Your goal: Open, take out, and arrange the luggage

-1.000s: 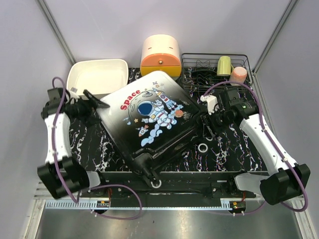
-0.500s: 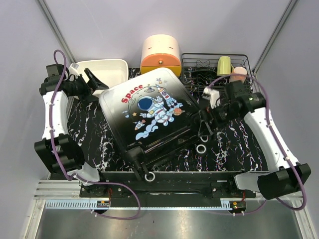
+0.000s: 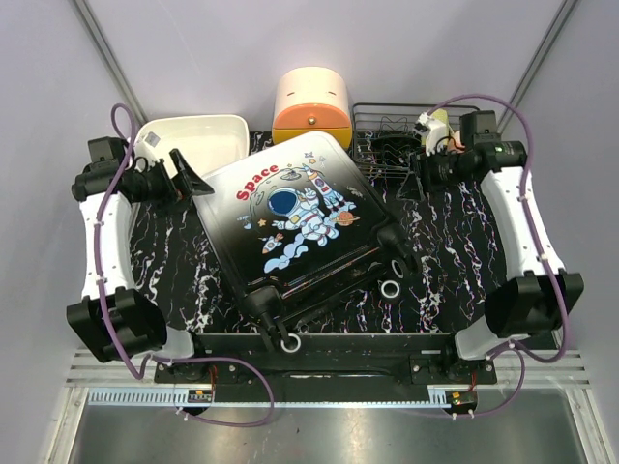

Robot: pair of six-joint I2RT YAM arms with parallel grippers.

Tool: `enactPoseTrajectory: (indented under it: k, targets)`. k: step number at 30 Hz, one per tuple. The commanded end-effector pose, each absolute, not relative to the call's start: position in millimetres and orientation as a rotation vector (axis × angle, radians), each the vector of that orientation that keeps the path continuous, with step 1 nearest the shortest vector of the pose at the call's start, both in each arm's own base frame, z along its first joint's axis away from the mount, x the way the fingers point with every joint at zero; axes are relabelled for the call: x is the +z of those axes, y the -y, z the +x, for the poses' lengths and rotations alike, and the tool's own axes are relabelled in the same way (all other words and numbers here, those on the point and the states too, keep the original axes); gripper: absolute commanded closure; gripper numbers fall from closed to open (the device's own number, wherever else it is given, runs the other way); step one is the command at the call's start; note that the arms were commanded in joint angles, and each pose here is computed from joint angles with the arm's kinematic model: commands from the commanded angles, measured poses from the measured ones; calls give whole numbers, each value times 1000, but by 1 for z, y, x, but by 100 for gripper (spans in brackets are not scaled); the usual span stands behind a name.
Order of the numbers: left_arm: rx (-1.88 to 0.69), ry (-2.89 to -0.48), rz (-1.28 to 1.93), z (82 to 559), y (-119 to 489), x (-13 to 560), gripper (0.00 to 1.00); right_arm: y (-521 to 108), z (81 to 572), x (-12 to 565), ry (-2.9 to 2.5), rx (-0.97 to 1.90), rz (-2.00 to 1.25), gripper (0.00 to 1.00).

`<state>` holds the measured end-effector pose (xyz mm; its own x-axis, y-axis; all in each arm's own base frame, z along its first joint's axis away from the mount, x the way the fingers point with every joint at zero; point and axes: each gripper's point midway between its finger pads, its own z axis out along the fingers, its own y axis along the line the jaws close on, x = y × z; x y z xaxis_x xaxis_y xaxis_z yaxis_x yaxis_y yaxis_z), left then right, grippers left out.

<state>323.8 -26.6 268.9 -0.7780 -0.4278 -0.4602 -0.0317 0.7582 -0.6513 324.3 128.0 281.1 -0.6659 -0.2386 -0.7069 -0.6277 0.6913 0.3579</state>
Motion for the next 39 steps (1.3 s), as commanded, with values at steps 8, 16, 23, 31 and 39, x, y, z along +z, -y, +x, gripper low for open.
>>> enactPoseTrajectory:
  k: [8,16,23,31,39]
  targets:
    - [-976,-2510,-148,315,72,222,2,-142,309,178,-2331,906,-865,66]
    - [-951,-2495,199,363,112,240,5,-196,216,182,-2191,1132,-1100,65]
    - [-843,-2459,434,375,135,249,5,-225,164,191,-2129,1244,-1167,64]
    - [-789,-2424,488,391,146,247,4,-255,173,201,-2065,1226,-1123,59]
    - [-728,-2331,460,408,122,286,1,-229,177,214,-1977,975,-1189,51]
